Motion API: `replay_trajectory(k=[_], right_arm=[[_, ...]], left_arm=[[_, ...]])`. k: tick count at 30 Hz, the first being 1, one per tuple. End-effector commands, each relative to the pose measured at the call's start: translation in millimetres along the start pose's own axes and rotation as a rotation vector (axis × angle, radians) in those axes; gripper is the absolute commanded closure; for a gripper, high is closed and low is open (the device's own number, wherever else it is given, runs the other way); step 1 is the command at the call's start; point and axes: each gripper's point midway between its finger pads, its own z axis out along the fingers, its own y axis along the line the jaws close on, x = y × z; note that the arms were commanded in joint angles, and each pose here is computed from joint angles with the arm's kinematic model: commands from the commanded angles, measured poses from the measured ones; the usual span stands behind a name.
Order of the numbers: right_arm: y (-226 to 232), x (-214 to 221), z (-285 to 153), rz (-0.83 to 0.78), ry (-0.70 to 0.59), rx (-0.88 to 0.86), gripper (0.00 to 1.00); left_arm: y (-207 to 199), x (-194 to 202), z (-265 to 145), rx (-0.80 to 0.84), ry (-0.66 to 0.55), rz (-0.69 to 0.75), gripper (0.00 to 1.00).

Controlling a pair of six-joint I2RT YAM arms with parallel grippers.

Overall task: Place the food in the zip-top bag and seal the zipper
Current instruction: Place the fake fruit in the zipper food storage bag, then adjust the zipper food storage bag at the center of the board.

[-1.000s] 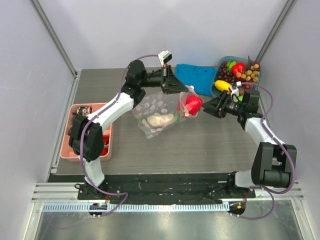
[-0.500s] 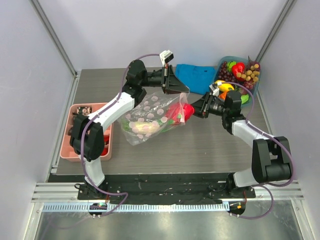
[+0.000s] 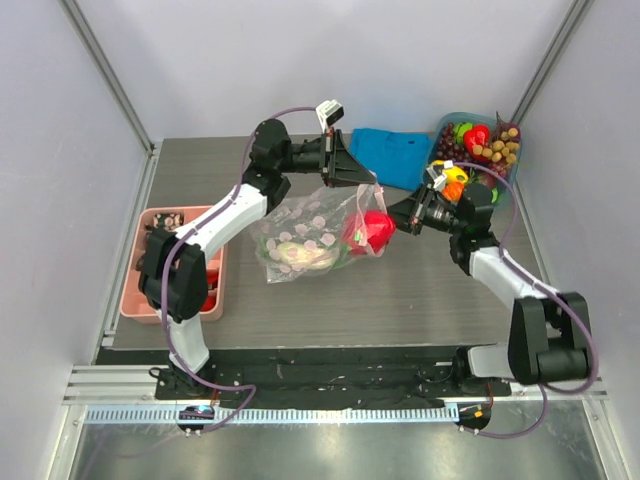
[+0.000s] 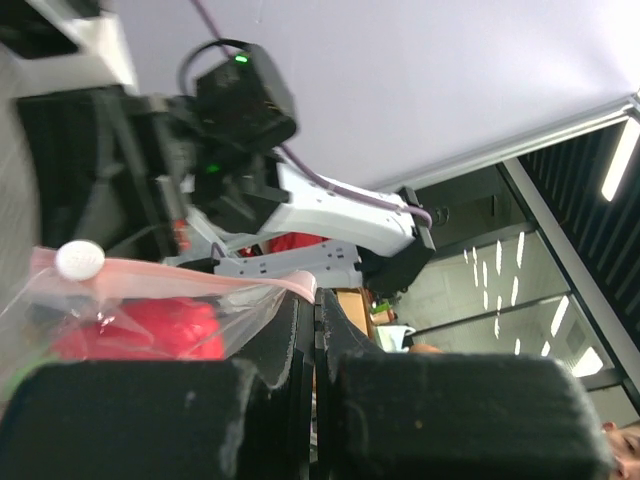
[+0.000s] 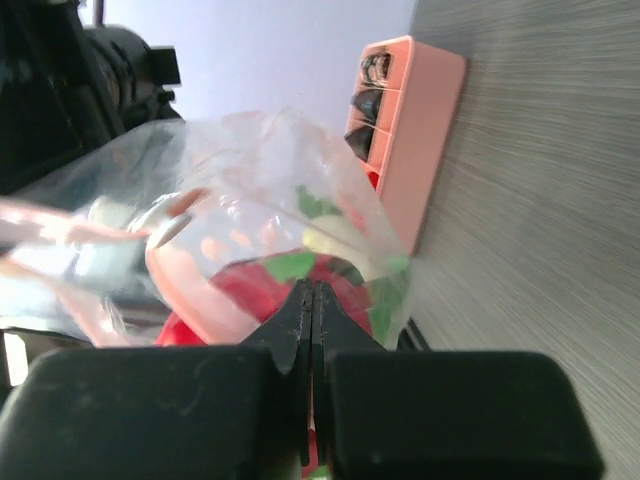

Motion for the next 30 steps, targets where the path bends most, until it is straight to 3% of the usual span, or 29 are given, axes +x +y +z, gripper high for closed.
replay_trajectory(k=[1, 4, 5, 6, 8, 22, 25, 30], right_arm=[[32.3, 8.9, -15.7, -0.182, 0.019, 0.026, 0.99], [38.1, 12.0, -19.3, -0.262, 0.019, 0.022, 0.99], [35.4, 11.6, -20.7, -0.261, 0.033, 0.064, 0.95], [29.2, 6.5, -20.7, -0.283, 0.021, 0.104, 0.66], [25.1, -0.7, -21.5, -0.361, 0.015, 0.151, 0.57], [-18.4, -31.1, -32.0, -0.424, -0.09, 0.387, 0.48], [-16.3, -32.9, -31.6, -0.407, -0.106, 0.385, 0.35], [-11.8, -26.7, -26.1, -0.375, -0.084, 0.326, 0.36]], left_arm=[[-6.8, -10.9, -14.2, -0.012, -0.058, 0.069, 1.0], [-4.0, -4.2, -14.2, -0.005, -0.042, 0.069, 1.0], [-6.2, -1.8, -12.9, 0.0, -0.034, 0.07, 1.0], [-7.5, 1.8, -11.2, 0.008, -0.018, 0.074, 1.0], [-9.1, 4.9, -9.4, 0.02, -0.008, 0.073, 1.0], [-18.1, 3.1, -6.5, 0.044, 0.0, 0.072, 1.0], [-18.6, 1.8, -6.0, 0.041, -0.002, 0.074, 1.0], [-19.2, 3.9, -2.0, 0.043, 0.005, 0.072, 1.0]])
